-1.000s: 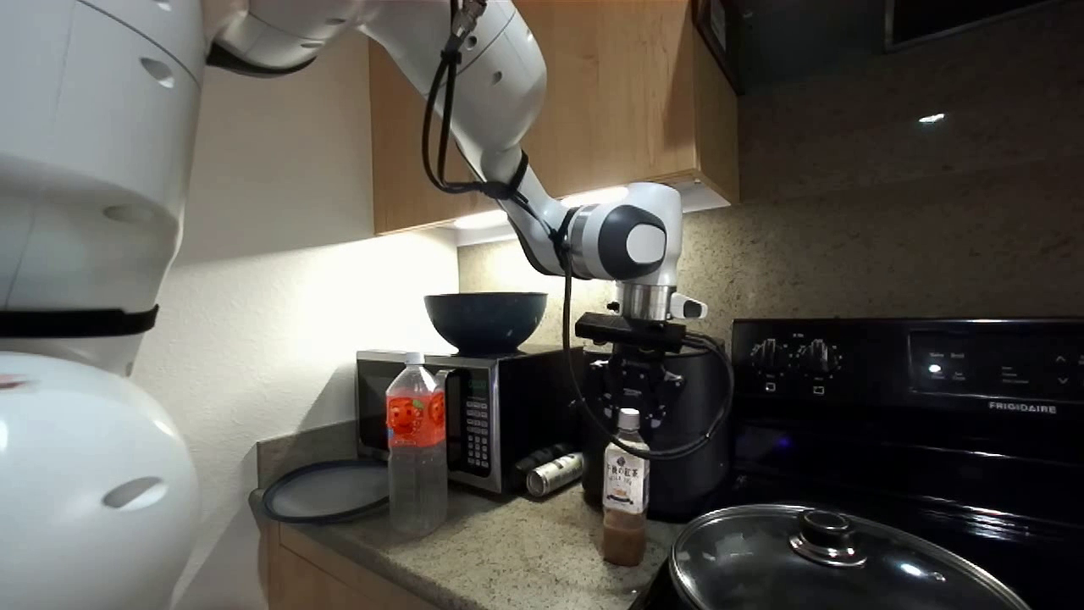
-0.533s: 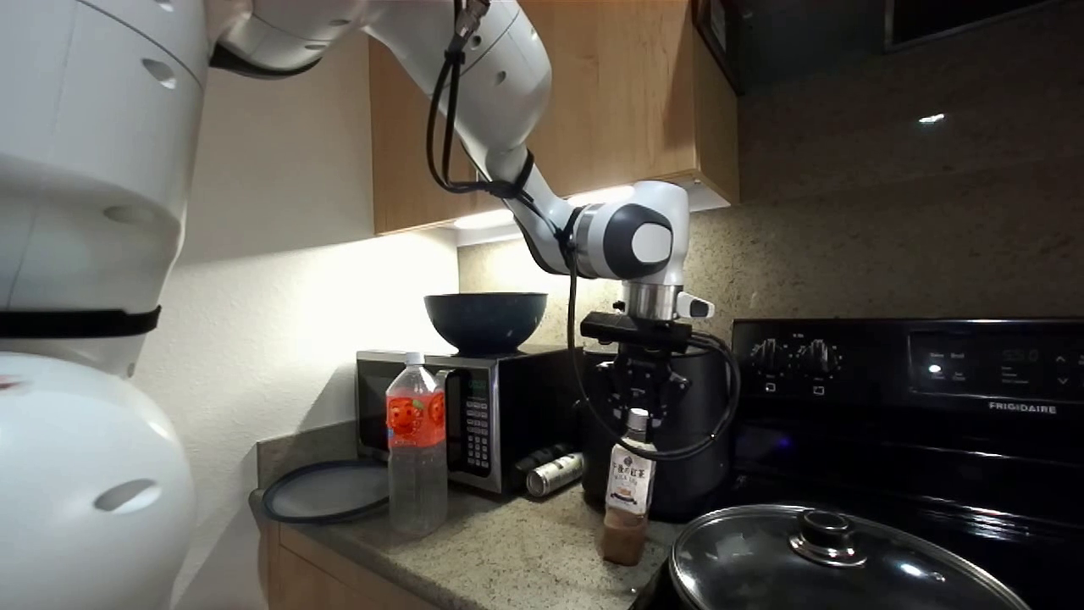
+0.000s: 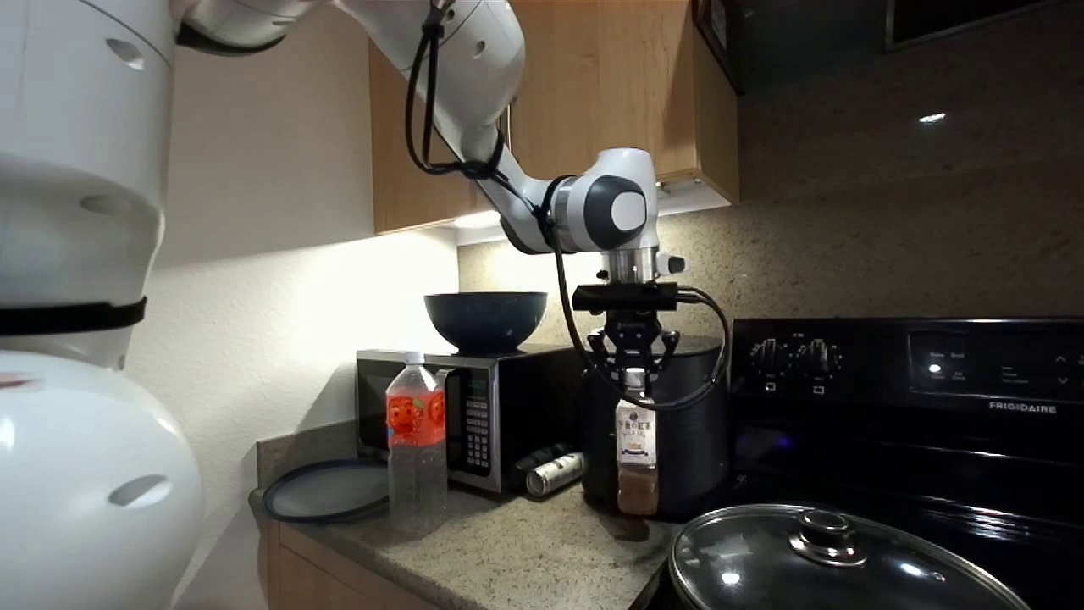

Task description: Put the right bottle on the top of the microwave

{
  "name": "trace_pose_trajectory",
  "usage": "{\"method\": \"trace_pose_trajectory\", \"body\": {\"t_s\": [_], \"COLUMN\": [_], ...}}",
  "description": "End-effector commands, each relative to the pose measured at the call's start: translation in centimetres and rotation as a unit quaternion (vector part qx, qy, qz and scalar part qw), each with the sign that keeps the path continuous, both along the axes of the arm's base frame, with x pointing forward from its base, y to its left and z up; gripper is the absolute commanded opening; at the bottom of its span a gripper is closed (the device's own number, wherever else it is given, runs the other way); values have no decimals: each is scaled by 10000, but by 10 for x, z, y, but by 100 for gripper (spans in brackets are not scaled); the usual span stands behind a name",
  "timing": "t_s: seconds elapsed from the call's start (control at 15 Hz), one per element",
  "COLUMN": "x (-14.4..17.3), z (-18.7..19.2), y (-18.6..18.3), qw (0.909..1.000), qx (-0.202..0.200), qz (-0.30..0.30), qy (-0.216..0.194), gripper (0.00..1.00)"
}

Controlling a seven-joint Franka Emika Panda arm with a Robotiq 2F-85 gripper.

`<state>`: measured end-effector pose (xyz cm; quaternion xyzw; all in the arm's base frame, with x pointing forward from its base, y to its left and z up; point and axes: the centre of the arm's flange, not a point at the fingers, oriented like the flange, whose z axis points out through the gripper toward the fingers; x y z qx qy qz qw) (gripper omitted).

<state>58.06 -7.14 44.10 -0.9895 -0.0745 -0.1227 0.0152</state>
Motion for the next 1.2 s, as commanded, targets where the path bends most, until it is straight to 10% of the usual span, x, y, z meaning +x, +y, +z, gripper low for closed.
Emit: {"method": "trace_pose_trajectory", "body": {"t_s": [0.0, 0.67, 0.73, 0.87, 0.93, 1.13], "x": [-28, -63, -55, -57, -57, -59], "z": [58, 144, 153, 148, 148, 160], "y": [30, 63, 74, 66, 67, 84], "qw": [9952, 9450, 9559, 9510, 9487, 9342], "qx": [-357, -774, -789, -800, -864, -1080], "qz": [435, 762, 837, 758, 729, 1034], "qy": [-802, -3085, -2703, -2890, -2953, -3238], "gripper": [12, 12, 37, 37, 12, 12]}}
